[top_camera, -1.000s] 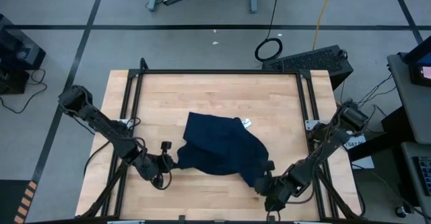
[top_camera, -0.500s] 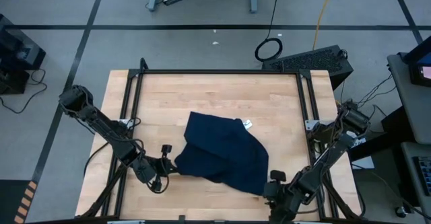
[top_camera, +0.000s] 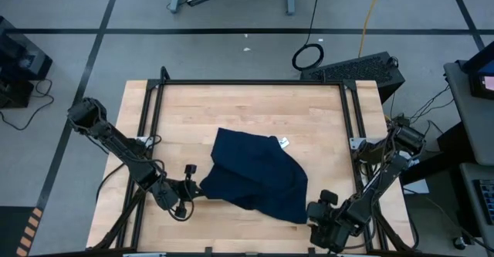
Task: Roll towel
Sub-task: Roll the dark blue towel
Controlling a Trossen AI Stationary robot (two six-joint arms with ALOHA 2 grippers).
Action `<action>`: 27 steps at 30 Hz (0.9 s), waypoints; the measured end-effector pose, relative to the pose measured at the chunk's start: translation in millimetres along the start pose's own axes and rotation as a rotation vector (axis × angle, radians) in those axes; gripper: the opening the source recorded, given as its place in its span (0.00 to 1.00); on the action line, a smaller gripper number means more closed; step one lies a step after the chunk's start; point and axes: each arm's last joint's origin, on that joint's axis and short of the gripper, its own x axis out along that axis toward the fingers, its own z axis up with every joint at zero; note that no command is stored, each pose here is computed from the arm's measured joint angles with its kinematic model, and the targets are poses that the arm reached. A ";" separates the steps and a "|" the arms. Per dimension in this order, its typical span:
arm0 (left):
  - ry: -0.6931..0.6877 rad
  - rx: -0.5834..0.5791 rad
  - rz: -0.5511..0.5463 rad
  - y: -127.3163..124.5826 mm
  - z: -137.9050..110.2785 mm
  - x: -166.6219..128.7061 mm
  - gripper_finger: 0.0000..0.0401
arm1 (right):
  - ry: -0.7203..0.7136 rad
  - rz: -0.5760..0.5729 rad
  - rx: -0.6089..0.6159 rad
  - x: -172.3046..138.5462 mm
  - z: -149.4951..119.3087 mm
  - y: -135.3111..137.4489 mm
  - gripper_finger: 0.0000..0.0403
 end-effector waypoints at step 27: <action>-0.006 0.000 -0.002 -0.2 0.6 0.0 0.02 | -0.286 0.147 0.206 42.4 -35.2 -10.0 0.37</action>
